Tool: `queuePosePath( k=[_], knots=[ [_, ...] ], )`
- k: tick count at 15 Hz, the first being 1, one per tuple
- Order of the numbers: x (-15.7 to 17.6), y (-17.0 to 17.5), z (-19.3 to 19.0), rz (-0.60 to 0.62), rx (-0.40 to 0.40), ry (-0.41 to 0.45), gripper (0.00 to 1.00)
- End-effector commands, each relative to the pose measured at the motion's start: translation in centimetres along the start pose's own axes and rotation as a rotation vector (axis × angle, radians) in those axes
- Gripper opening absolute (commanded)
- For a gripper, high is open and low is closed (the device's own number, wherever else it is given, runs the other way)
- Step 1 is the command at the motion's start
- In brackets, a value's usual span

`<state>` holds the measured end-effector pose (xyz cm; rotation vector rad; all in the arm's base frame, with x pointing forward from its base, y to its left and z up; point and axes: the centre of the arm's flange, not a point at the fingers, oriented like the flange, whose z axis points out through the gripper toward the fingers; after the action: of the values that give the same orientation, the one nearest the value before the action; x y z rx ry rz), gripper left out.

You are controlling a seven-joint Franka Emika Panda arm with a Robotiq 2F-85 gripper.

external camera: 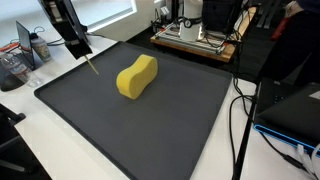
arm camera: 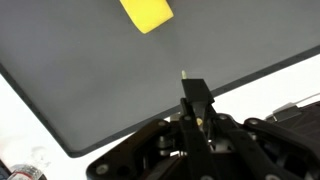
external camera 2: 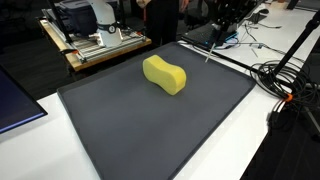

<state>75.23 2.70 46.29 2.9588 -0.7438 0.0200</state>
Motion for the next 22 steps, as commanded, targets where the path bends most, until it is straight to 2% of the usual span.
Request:
queuePosePath(
  k=[1,5,9,13,19,22],
  knots=[
    [1.7,3.1,-2.0,0.066,0.072,-0.013,0.03],
    [2.4,7.8,-2.7,0.104,0.130,-0.032,0.03],
    [2.9,13.2,-3.3,0.124,0.175,-0.102,0.03],
    [1.8,16.8,-3.1,0.023,0.247,-0.134,0.03],
    [-1.1,19.3,0.9,-0.191,0.282,-0.177,0.03],
    [-2.0,20.6,2.8,-0.265,0.317,-0.149,0.03]
  ],
)
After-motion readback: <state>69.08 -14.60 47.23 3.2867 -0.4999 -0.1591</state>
